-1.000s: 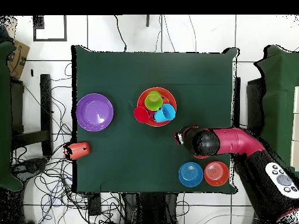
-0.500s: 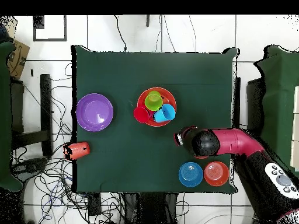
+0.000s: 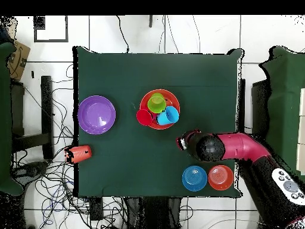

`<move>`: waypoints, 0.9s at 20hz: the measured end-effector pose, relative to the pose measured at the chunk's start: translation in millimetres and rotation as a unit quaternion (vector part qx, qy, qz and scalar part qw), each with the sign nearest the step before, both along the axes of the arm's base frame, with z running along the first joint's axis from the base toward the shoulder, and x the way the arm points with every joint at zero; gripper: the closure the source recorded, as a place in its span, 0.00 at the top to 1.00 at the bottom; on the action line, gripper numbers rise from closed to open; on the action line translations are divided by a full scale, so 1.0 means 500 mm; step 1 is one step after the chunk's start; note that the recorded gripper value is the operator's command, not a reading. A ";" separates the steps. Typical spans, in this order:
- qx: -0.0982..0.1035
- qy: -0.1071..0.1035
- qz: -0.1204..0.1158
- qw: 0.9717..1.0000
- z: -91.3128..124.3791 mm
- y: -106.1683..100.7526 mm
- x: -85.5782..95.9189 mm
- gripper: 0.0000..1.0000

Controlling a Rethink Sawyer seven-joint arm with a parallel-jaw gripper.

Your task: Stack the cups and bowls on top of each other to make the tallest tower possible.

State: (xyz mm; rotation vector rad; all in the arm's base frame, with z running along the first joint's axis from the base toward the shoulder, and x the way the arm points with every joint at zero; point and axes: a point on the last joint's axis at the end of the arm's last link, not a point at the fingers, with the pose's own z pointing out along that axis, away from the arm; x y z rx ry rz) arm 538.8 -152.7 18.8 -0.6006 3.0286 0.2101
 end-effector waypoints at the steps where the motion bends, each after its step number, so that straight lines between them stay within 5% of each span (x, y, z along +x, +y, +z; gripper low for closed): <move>1: 0.001 -0.001 0.000 1.000 0.002 -0.001 0.001 1.00; 18: -0.003 -0.029 0.001 1.000 0.054 -0.019 0.024 1.00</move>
